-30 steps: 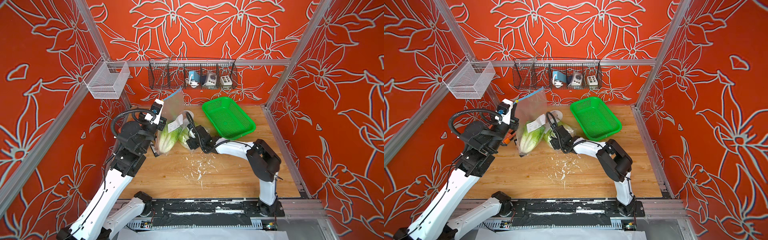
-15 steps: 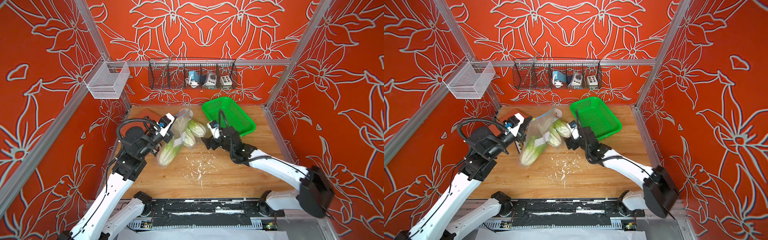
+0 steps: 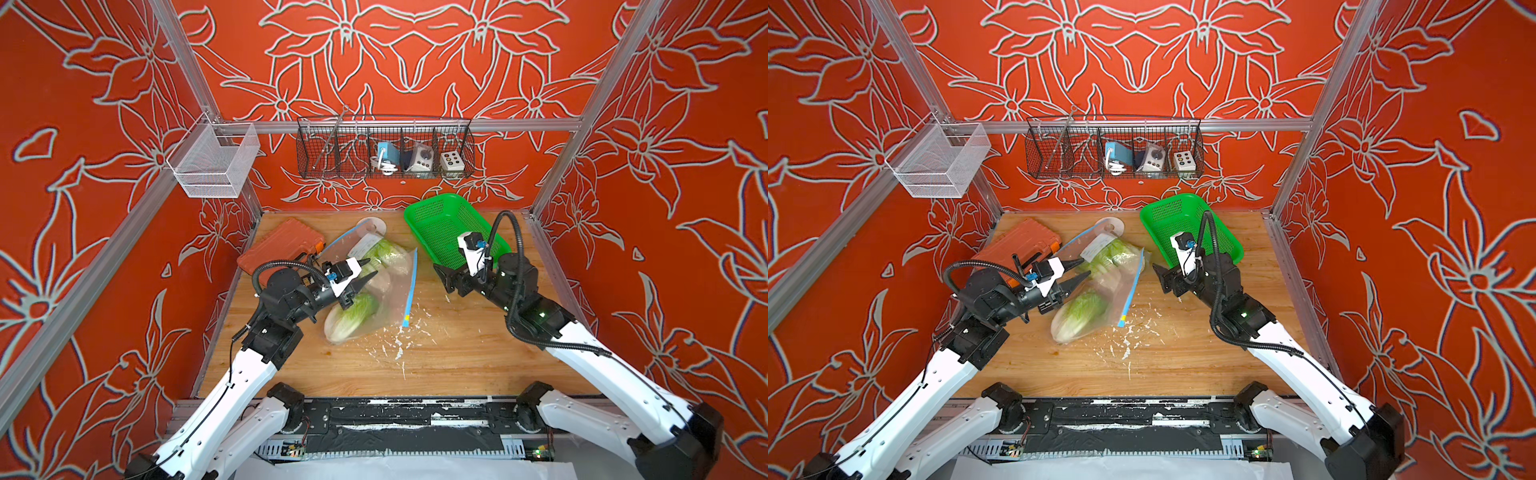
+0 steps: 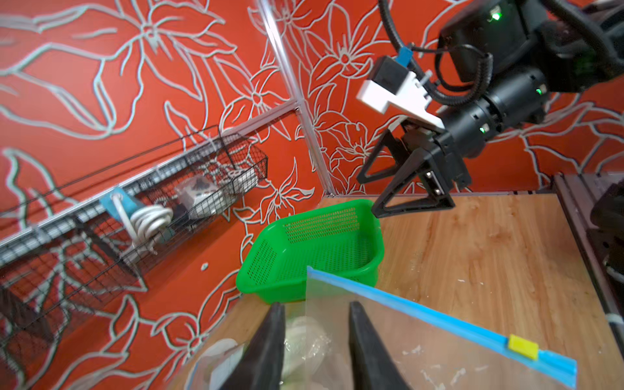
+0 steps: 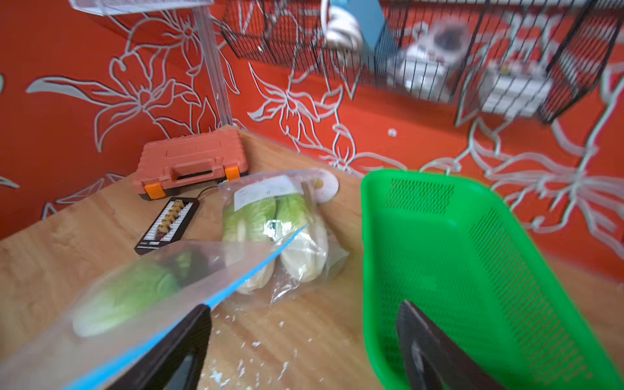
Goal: Open the zip-top bag and take out the chinese cabbages
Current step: Place the zipper food storage bag at the center of the board, then adjust the zipper food storage bag at the center of the board.
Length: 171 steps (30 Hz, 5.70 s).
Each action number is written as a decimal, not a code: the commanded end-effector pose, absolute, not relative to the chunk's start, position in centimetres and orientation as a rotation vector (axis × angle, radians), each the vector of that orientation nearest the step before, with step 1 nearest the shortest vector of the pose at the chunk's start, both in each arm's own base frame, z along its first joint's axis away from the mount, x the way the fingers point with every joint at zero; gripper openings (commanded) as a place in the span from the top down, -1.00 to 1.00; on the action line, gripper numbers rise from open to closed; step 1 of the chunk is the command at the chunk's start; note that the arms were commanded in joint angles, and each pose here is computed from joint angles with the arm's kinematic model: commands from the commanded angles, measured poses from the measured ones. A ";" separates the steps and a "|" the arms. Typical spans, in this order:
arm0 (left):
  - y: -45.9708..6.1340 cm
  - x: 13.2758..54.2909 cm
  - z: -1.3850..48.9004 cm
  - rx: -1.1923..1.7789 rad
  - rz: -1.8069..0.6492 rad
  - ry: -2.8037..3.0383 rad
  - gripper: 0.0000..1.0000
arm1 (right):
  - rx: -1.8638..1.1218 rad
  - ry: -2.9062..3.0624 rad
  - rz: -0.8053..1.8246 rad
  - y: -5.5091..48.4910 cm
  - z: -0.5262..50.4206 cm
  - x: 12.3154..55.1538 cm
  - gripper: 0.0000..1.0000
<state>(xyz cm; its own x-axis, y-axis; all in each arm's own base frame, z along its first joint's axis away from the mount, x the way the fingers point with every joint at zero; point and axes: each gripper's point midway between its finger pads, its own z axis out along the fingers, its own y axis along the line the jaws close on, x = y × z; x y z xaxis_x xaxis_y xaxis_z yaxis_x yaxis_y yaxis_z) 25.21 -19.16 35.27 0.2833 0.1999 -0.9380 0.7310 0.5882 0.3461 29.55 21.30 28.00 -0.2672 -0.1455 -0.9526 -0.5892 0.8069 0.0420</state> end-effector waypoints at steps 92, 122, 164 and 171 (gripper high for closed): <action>-17.2 24.9 7.8 1.321 -0.104 1.910 -0.17 | -0.436 2.382 1.125 28.2 9.2 30.6 -0.81; -17.3 25.9 9.3 1.202 -0.120 1.863 1.00 | -0.207 2.334 1.037 23.4 9.9 27.6 -0.77; -20.4 21.7 26.4 1.023 -0.315 1.253 -0.72 | 0.336 2.092 1.123 21.3 22.5 31.6 1.00; -21.7 18.5 26.1 1.076 -0.387 1.151 -0.72 | 0.481 2.010 1.163 20.7 25.8 32.5 1.00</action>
